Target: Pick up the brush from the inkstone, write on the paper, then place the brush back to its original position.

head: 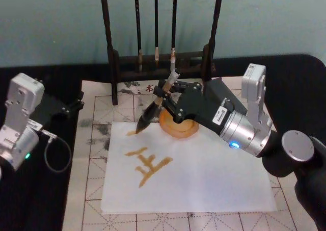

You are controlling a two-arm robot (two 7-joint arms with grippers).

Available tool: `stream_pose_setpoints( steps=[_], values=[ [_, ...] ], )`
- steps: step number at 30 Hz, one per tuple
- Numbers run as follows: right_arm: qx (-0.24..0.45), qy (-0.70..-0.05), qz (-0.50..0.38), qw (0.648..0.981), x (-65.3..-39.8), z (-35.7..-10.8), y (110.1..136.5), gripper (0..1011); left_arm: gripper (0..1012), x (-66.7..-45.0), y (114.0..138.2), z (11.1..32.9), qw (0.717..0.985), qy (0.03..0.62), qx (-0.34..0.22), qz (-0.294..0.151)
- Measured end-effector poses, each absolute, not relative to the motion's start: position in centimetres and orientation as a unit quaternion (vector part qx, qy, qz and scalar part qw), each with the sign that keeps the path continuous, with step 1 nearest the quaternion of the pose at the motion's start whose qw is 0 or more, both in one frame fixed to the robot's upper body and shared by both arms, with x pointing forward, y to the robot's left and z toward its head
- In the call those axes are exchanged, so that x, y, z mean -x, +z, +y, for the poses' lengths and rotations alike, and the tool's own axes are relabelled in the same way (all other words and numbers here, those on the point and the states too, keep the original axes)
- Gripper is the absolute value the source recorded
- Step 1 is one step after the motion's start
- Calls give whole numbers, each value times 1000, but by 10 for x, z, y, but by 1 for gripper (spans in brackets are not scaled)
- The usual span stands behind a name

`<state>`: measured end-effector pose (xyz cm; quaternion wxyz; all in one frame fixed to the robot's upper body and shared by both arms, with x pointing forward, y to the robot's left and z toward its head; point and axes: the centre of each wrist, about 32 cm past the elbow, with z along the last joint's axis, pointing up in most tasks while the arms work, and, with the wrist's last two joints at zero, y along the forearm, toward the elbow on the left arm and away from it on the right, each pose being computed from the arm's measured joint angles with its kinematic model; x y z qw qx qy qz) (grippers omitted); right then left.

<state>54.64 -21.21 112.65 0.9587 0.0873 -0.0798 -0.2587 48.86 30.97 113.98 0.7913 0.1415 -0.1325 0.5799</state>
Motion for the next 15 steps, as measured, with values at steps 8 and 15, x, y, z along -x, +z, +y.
stream_pose_setpoints(
  steps=[8,15],
  values=[
    [-85,-256,-80,960,-544,-215,1126,179,1001,-489,1140,310,791,580,-141,-132],
    [-81,-248,-79,962,-539,-219,1126,179,1001,-489,1140,310,791,580,-142,-132]
  ],
)
